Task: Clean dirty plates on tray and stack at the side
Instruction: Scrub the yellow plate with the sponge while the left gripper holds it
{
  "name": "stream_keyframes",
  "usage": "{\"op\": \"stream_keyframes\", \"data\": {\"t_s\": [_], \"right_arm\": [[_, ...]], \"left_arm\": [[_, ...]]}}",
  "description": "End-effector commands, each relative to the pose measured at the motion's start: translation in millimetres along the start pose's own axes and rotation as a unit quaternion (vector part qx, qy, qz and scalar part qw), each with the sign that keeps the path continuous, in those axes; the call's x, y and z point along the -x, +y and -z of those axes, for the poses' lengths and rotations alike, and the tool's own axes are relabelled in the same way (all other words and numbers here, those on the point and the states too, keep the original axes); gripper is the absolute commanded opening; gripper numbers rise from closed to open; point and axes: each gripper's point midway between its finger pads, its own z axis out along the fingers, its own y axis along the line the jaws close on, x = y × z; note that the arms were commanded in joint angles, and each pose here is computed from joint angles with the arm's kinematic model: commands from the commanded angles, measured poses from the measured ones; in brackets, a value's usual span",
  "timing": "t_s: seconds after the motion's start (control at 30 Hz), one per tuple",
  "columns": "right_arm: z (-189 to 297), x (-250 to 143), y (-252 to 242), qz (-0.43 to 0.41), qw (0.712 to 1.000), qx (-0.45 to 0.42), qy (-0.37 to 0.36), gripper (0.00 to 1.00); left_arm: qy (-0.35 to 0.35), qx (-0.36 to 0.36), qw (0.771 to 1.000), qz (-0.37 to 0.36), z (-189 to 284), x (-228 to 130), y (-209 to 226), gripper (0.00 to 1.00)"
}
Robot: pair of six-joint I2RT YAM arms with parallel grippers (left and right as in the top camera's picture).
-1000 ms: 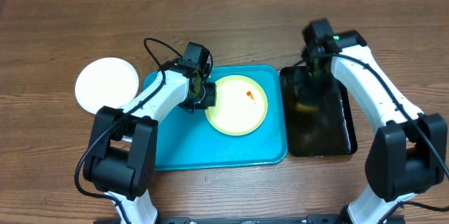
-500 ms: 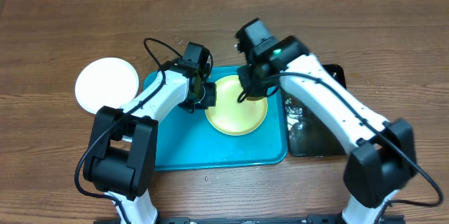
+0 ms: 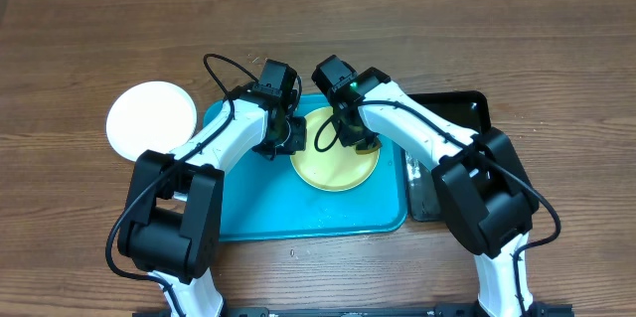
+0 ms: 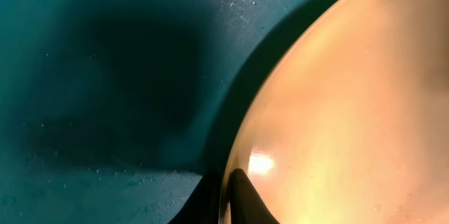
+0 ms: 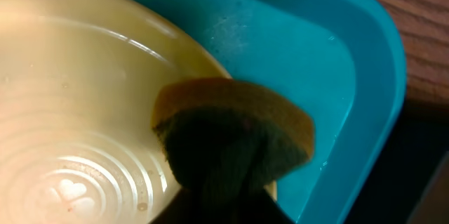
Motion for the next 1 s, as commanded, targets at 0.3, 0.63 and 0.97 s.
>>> {"op": "stream_keyframes", "data": {"t_s": [0.3, 0.63, 0.97], "right_arm": [[-27, -16, 4, -0.027, 1.0, -0.001, 0.013, 0.04], [-41, -40, 33, -0.015, 0.996, 0.078, 0.047, 0.04], [-22, -55, 72, 0.054, 0.973, 0.208, 0.082, 0.04]], "left_arm": [[-0.008, -0.005, 1.0, 0.005, 6, 3, -3, 0.12], [-0.008, -0.005, 1.0, 0.006, 6, 3, -3, 0.1], [-0.008, -0.005, 1.0, 0.005, 6, 3, -3, 0.1]]}}
